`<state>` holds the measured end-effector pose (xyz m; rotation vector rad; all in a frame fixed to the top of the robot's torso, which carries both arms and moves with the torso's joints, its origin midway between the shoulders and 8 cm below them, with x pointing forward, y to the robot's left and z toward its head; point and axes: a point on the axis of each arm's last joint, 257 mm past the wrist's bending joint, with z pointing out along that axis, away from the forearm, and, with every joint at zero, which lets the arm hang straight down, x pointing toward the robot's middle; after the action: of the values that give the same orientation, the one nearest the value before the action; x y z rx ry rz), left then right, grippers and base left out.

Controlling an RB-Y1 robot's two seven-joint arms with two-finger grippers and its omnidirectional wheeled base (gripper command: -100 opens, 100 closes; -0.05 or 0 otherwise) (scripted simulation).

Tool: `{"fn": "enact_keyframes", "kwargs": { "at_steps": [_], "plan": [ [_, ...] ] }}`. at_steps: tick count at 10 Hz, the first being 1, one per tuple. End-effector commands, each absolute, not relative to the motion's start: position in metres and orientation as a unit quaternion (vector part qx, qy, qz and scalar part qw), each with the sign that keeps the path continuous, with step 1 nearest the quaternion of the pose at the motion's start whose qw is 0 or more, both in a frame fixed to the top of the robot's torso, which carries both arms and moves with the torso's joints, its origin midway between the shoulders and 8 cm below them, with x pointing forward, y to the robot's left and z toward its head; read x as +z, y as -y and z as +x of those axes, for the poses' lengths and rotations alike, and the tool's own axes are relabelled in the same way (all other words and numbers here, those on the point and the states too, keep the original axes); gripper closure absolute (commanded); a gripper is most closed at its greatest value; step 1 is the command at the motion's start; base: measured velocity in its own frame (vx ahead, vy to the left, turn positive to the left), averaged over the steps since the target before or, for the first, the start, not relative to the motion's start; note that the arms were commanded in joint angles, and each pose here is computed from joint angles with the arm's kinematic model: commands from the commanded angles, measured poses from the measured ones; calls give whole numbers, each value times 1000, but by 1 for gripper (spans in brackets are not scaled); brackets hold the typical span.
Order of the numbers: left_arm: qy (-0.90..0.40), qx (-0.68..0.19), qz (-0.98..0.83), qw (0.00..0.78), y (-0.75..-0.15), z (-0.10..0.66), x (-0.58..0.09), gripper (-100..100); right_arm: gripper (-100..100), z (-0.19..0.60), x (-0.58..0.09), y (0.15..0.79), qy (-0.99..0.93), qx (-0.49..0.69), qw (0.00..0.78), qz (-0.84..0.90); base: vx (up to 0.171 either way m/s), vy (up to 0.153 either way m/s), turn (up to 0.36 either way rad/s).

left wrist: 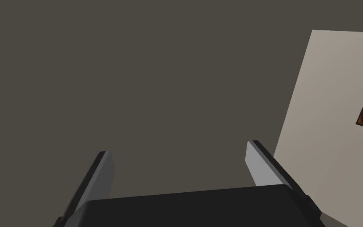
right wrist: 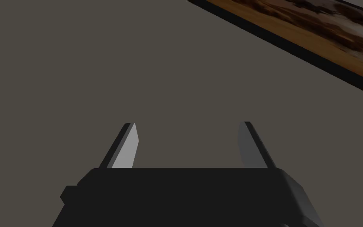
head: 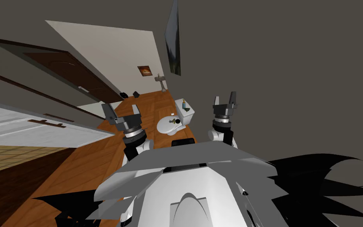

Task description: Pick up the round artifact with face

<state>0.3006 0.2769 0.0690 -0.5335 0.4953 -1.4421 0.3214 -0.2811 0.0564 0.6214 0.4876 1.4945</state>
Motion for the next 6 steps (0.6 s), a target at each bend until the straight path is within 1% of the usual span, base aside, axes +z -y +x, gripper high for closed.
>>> {"fn": "enact_keyframes", "kwargs": {
  "at_steps": [1,3,4,6],
  "plan": [
    [-222,-645,-239,691,-277,301,69,0,-100,326,55,265,-234,669,656,260,-23,64,98],
    [-222,-645,-239,691,-277,301,69,0,-100,332,52,242,-256,678,646,240,-73,110,103],
    [-221,-645,-239,691,-277,301,69,0,-100,336,49,228,-270,684,639,227,-90,140,110],
    [-221,-645,-239,691,-277,301,69,0,-100,342,41,195,-303,694,624,195,-100,173,140]
  ]
}}
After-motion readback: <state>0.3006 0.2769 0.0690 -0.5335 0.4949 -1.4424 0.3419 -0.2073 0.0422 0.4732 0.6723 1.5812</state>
